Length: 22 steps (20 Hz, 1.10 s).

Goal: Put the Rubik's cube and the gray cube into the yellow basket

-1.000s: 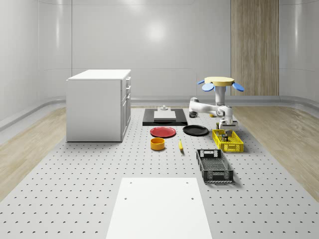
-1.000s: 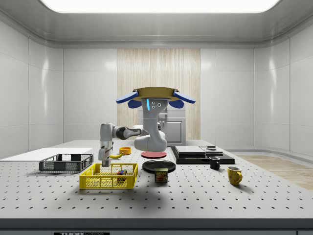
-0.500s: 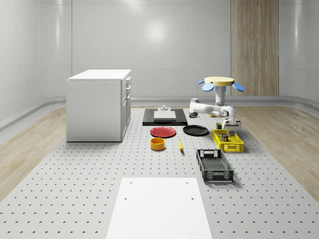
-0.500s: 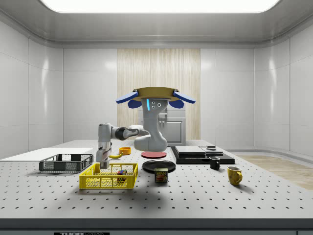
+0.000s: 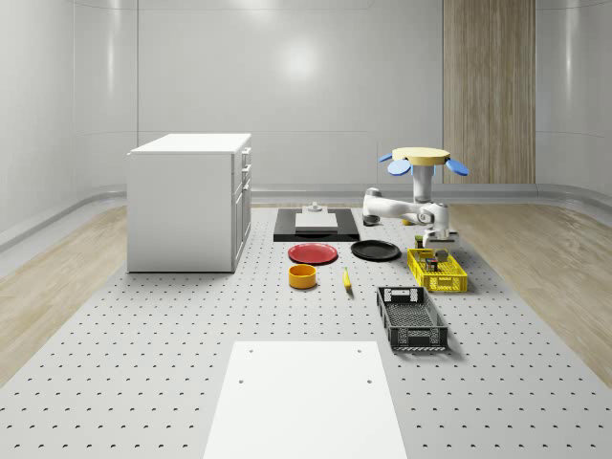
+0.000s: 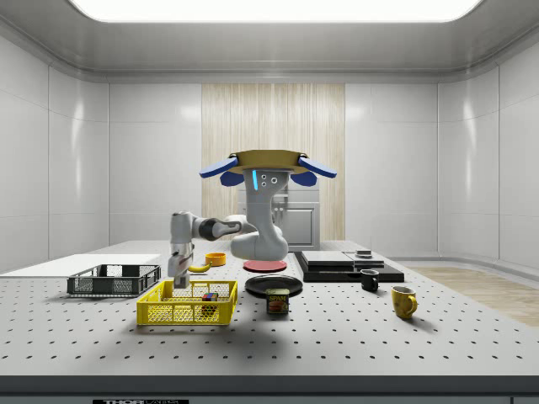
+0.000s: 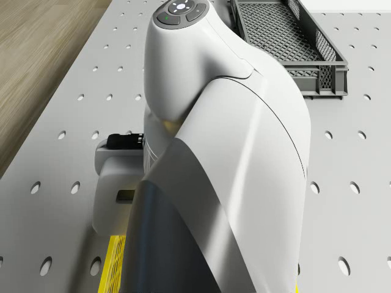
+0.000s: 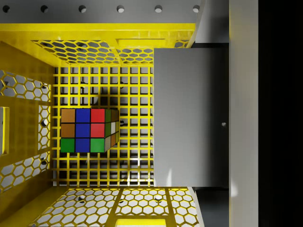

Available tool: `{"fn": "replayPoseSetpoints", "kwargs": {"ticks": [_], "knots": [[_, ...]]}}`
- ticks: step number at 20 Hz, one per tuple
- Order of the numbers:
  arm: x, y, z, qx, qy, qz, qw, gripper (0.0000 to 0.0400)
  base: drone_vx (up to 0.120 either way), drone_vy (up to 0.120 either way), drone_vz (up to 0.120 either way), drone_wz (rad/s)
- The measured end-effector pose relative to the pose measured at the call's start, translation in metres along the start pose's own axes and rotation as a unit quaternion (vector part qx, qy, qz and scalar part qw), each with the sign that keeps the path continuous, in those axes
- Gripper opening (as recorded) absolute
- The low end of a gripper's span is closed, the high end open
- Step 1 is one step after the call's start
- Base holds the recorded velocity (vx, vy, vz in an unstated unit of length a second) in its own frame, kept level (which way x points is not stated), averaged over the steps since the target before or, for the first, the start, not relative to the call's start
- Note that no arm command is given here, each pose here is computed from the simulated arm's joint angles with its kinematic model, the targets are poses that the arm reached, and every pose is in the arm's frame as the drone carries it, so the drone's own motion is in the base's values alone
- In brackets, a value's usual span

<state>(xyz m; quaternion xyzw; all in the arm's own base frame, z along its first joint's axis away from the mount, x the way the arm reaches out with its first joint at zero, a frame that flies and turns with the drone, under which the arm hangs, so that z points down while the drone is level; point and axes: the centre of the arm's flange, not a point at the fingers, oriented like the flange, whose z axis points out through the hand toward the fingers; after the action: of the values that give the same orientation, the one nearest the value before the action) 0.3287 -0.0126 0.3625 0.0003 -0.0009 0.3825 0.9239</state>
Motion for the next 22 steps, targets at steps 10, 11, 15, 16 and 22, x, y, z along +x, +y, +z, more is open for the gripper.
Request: {"fn": "replayPoseSetpoints", "kwargs": {"ticks": [10, 11, 15, 16, 22], "knots": [[0.008, 0.008, 0.033, 0.0, 0.0, 0.0, 1.0, 0.025, 0.0, 0.0, 0.0, 0.0], [0.008, 0.008, 0.037, 0.0, 0.0, 0.0, 1.0, 0.025, 0.0, 0.0, 0.0, 0.0], [0.009, 0.008, 0.052, 0.0, 0.0, 0.0, 1.0, 0.025, 0.0, 0.0, 0.0, 0.0], [0.009, 0.009, 0.056, 0.0, 0.0, 0.0, 1.0, 0.025, 0.0, 0.0, 0.0, 0.0], [0.009, 0.009, 0.074, 0.0, 0.0, 0.0, 1.0, 0.0273, 0.0, 0.0, 0.0, 0.0]]}}
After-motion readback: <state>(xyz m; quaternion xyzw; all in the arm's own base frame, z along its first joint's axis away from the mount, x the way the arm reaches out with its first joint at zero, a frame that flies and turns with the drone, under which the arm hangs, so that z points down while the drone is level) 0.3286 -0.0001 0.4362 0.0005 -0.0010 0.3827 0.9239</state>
